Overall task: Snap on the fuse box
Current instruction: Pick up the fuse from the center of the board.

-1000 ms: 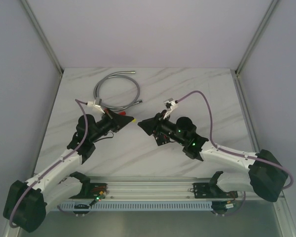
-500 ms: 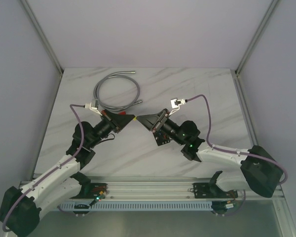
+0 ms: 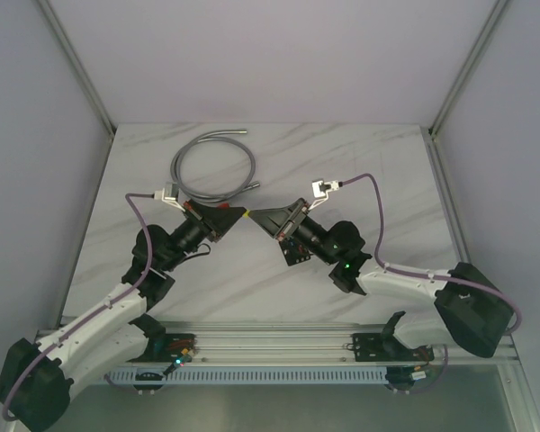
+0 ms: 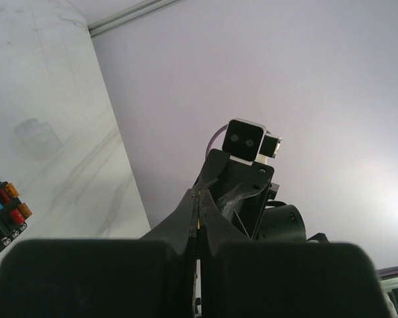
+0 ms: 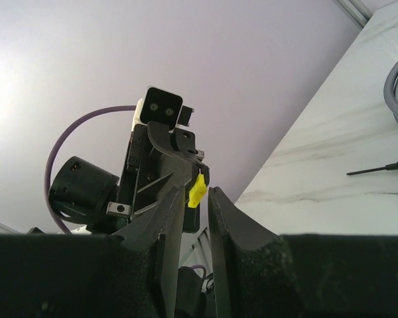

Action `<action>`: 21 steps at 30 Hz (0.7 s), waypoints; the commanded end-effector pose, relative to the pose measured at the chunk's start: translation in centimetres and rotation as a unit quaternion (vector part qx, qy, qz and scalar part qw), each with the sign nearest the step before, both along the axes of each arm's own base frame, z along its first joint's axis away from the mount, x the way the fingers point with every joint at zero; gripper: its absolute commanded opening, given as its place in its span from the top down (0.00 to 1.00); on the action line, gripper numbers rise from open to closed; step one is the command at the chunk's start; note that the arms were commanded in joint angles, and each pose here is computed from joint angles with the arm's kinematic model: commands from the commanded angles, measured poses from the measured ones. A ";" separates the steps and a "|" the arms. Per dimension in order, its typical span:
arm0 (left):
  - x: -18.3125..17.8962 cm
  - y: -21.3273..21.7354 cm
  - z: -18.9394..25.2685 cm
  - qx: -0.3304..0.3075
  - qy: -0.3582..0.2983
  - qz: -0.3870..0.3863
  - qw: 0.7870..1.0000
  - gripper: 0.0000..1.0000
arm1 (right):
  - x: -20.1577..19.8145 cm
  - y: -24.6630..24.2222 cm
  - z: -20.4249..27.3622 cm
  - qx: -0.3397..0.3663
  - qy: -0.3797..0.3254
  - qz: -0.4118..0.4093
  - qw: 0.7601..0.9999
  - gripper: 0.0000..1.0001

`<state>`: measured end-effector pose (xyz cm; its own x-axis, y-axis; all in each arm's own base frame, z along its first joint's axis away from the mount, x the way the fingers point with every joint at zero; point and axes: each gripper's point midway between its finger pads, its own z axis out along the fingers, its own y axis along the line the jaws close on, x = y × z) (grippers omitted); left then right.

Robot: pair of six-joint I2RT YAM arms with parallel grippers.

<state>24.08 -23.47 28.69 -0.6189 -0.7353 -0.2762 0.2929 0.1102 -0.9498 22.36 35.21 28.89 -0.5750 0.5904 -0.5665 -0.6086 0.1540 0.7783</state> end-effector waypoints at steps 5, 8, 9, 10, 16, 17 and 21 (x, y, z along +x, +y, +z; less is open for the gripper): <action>-0.6 -0.1 1.5 -0.029 -0.017 -0.006 0.999 1.00 | 0.4 -0.4 0.6 0.013 -0.010 -0.017 1.000 0.73; -0.6 -0.2 1.6 -0.030 -0.016 -0.007 0.999 1.00 | 0.3 -0.4 1.0 0.013 -0.018 -0.017 1.000 0.74; -0.6 -0.2 1.6 -0.031 -0.017 -0.008 0.999 1.00 | 0.3 -0.4 1.2 0.014 -0.020 -0.016 1.000 0.75; -0.6 -0.2 1.6 -0.031 -0.016 -0.008 0.999 1.00 | 0.2 -0.4 1.2 0.014 -0.022 -0.014 1.000 0.75; -0.6 -0.4 1.5 -0.034 -0.015 -0.010 0.999 1.00 | -0.1 -0.1 1.7 0.021 -0.031 -0.001 0.999 0.79; -0.6 -0.5 1.5 -0.035 -0.014 -0.010 0.999 1.00 | -0.2 -0.1 1.7 0.022 -0.032 0.000 0.999 0.80; -0.6 -0.6 1.5 -0.040 -0.013 -0.012 0.999 1.00 | -0.4 0.1 1.8 0.026 -0.034 0.009 0.999 0.85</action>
<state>23.82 -23.95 29.22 -0.6294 -0.7357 -0.2502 0.2930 0.0735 -0.9533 22.31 35.24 29.17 -0.5675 0.5944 -0.5698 -0.6208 0.1456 0.7703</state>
